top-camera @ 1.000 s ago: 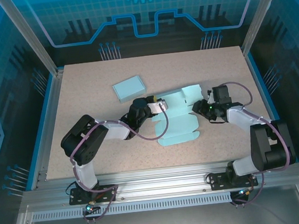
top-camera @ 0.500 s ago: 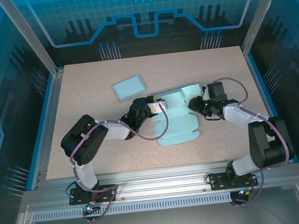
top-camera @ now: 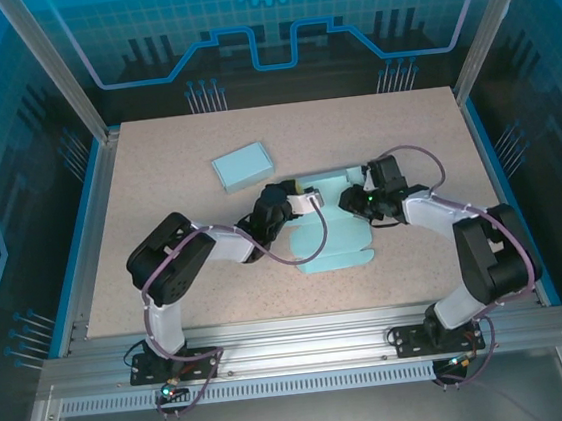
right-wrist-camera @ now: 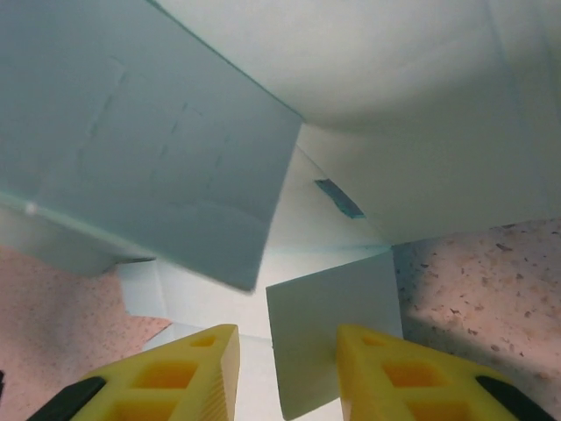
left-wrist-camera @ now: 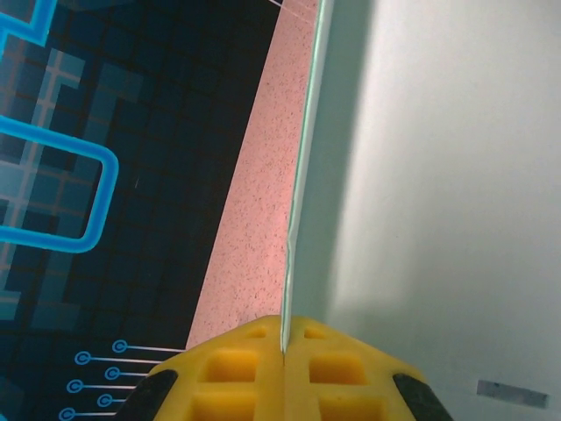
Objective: Fold the paper box
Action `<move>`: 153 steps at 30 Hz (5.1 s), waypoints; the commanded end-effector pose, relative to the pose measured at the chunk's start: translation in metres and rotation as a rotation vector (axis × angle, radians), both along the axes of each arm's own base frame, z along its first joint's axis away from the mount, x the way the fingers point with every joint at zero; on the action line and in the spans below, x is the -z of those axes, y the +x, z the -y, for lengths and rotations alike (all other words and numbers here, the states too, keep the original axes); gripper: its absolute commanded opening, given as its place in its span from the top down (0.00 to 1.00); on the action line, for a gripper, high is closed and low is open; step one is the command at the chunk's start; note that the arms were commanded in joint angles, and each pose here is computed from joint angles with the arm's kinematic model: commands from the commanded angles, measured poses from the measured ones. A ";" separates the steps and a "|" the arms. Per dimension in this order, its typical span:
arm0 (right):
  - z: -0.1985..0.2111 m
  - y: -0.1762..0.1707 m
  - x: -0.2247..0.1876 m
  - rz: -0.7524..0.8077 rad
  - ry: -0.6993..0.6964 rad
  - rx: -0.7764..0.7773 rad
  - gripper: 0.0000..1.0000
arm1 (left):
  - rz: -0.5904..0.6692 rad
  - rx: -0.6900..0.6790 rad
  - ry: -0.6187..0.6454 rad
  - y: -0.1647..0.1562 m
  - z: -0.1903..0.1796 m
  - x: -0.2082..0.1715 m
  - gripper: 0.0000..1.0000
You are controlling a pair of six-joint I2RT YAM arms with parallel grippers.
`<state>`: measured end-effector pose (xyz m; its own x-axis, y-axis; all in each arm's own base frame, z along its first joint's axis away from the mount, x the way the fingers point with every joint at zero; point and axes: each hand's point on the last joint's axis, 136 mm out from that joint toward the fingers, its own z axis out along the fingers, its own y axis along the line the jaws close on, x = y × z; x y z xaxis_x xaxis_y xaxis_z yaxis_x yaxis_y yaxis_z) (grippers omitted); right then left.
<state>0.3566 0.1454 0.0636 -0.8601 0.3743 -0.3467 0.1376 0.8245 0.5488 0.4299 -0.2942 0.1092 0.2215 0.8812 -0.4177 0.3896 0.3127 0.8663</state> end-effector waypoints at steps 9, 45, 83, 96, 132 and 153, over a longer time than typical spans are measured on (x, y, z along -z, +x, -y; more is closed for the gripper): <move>0.007 -0.002 0.007 -0.014 -0.012 0.021 0.63 | 0.258 -0.019 0.088 0.002 0.005 -0.022 1.00; 0.142 0.108 -0.025 0.067 0.220 0.097 0.57 | 0.388 -0.009 0.296 -0.017 0.017 0.001 1.00; 0.064 0.027 0.005 -0.027 0.174 -0.079 0.59 | 0.394 -0.048 0.356 -0.019 0.030 0.012 1.00; 0.046 0.013 0.005 -0.012 0.119 -0.146 0.59 | 0.399 -0.025 0.353 -0.017 0.038 0.015 1.00; 0.029 0.019 -0.001 0.150 -0.142 -0.107 0.59 | 0.363 0.085 0.314 -0.022 0.036 0.027 1.00; 0.054 -0.057 -0.055 0.174 -0.234 -0.084 0.36 | 0.374 0.108 0.316 -0.016 0.042 0.031 1.00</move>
<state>0.3160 0.1069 0.1227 -0.7901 0.1961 -0.5808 -0.0593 0.9185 0.3908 0.4156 -0.3300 0.1089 0.3654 0.9296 -0.0478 -0.0088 0.0549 0.9985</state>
